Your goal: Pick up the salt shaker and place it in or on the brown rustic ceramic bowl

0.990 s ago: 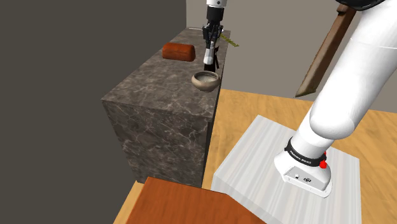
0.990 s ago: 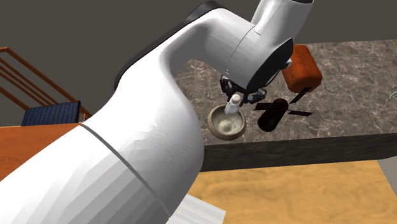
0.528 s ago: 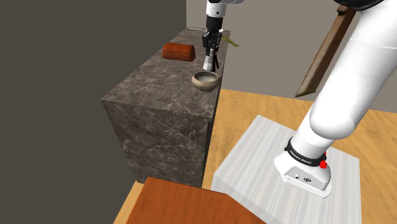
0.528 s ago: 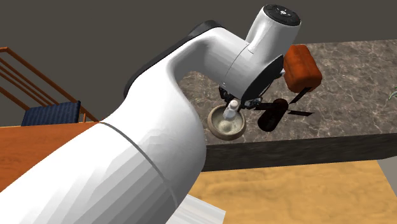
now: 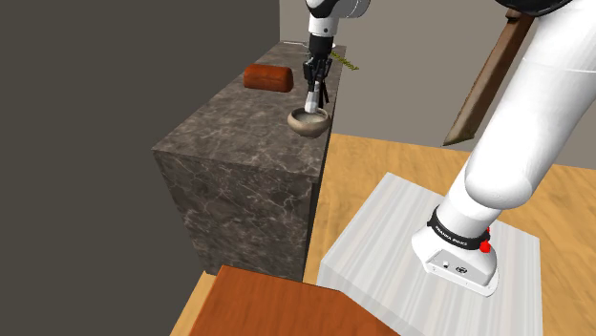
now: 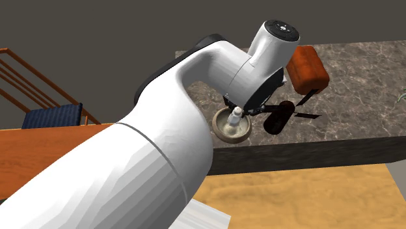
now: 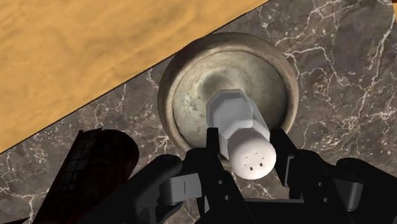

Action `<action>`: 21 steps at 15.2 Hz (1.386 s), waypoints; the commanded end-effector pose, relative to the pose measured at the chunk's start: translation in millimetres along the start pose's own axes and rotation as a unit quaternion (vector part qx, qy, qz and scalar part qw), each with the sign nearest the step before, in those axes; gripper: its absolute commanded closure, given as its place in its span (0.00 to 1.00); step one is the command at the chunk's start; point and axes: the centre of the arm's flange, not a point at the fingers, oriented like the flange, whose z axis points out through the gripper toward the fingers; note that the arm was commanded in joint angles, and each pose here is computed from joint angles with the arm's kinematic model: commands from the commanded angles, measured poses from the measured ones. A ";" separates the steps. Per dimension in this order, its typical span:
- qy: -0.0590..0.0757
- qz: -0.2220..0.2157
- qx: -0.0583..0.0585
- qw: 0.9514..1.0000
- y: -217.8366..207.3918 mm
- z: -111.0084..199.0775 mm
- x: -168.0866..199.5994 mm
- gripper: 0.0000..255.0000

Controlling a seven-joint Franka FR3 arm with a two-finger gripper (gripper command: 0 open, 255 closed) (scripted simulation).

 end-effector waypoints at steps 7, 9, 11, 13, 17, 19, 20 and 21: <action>0.000 0.000 0.000 1.000 0.3 0.3 -0.1 0.00; 0.000 0.000 0.000 1.000 0.3 0.3 -0.1 0.00; 0.000 0.000 0.000 1.000 0.3 -12.9 -0.1 0.00; 0.000 0.000 0.000 1.000 0.3 -39.3 -0.1 0.00; 0.000 0.000 0.000 1.000 0.3 -49.7 -0.1 0.00; 0.000 0.000 0.000 1.000 0.3 -49.7 -0.1 0.00; 0.000 0.000 0.000 1.000 0.3 -49.7 -0.1 0.00; 0.000 0.000 0.000 1.000 0.3 -49.7 -0.1 0.00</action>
